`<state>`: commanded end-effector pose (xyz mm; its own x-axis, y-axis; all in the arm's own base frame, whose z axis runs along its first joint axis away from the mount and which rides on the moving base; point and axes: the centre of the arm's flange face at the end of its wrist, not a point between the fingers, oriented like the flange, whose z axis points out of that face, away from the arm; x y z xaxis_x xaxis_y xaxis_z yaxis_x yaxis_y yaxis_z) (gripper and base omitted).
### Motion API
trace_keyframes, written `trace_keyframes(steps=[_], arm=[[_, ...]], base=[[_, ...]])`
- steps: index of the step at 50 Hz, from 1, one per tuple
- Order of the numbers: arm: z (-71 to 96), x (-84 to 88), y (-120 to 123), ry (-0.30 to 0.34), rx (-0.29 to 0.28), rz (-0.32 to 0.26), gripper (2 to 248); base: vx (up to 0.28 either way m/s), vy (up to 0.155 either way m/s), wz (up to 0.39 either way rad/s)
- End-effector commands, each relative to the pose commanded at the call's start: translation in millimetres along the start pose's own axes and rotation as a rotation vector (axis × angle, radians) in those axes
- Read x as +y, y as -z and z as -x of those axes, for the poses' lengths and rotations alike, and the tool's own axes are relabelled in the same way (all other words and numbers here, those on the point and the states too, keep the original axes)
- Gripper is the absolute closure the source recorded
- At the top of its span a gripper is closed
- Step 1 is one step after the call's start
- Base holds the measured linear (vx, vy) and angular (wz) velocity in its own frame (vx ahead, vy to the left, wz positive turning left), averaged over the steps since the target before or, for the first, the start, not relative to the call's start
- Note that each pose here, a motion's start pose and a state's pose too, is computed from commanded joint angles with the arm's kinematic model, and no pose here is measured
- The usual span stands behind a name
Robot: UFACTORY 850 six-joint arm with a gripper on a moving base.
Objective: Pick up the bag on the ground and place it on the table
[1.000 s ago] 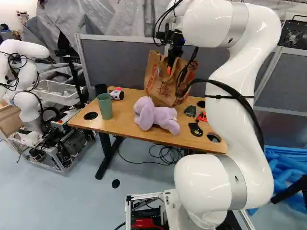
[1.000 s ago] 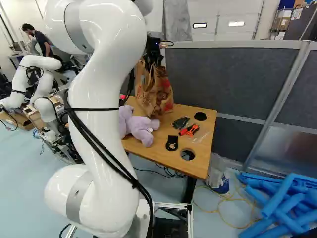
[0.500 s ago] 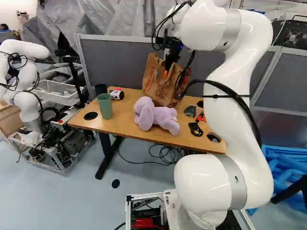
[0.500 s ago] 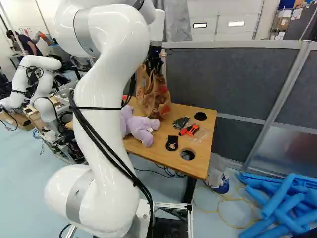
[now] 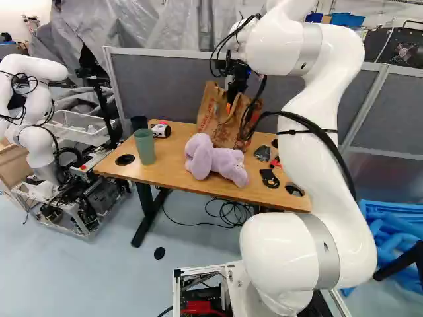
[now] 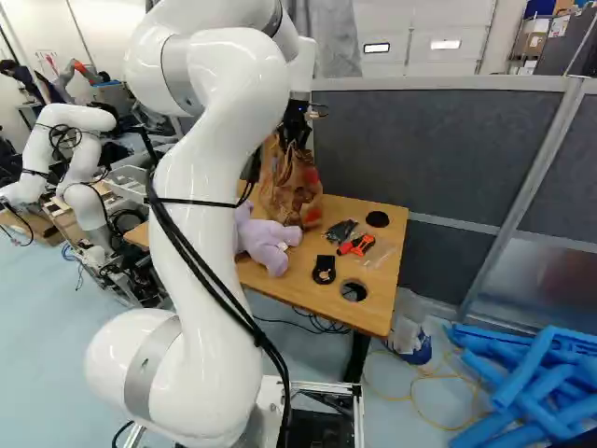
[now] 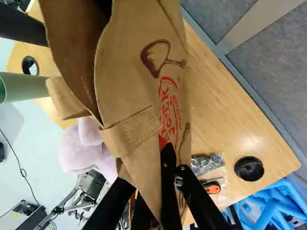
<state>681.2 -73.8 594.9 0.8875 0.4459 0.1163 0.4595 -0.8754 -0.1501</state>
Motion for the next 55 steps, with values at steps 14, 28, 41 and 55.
trace_keyframes(steps=[14, 28, 41, 55], arm=[[-3.4, 8.1, -4.0, -0.005, 0.002, 0.002, 228], [-3.5, 8.3, -4.1, -0.005, 0.002, 0.002, 147], [-2.2, 5.3, 4.6, -0.003, 0.013, 0.009, 76], [1.3, -2.0, 25.5, 0.003, 0.038, 0.027, 3]], base=[[0.0, 0.0, 0.0], [0.0, 0.0, 0.0], [0.0, 0.0, 0.0], [0.0, 0.0, 0.0]])
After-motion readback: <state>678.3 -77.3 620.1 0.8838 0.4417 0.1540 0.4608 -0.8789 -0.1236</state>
